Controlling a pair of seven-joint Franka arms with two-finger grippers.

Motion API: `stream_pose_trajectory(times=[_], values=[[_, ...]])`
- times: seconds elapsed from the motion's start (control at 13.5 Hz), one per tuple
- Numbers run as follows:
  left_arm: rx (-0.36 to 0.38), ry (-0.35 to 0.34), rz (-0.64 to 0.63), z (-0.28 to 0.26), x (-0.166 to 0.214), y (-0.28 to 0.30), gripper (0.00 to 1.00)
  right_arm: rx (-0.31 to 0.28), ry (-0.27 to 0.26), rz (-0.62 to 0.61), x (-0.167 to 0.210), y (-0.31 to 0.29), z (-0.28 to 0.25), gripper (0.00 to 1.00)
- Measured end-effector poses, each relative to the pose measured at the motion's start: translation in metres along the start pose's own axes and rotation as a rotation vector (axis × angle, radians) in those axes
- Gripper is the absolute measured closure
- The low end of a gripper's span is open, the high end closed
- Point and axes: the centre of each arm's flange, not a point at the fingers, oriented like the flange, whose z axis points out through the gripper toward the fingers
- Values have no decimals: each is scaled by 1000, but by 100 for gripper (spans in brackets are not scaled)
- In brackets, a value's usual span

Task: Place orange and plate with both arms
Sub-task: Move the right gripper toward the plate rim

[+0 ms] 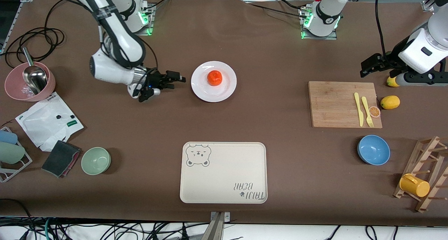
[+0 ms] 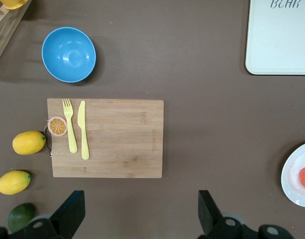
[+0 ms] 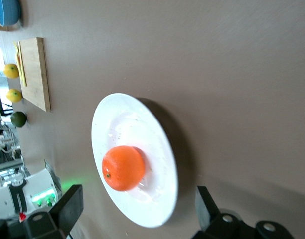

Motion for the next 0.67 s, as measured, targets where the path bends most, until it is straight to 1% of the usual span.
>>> stream_pose_trajectory(times=[0.15,0.44,0.67], values=[[0,0,0,0,0,0,0,27,17,3,-11,1,23,0],[0,-1,0,0,0,0,0,91,42,11,-17,25,45,0],[0,-1,0,0,0,0,0,102,42,10,-20,32,53,0]])
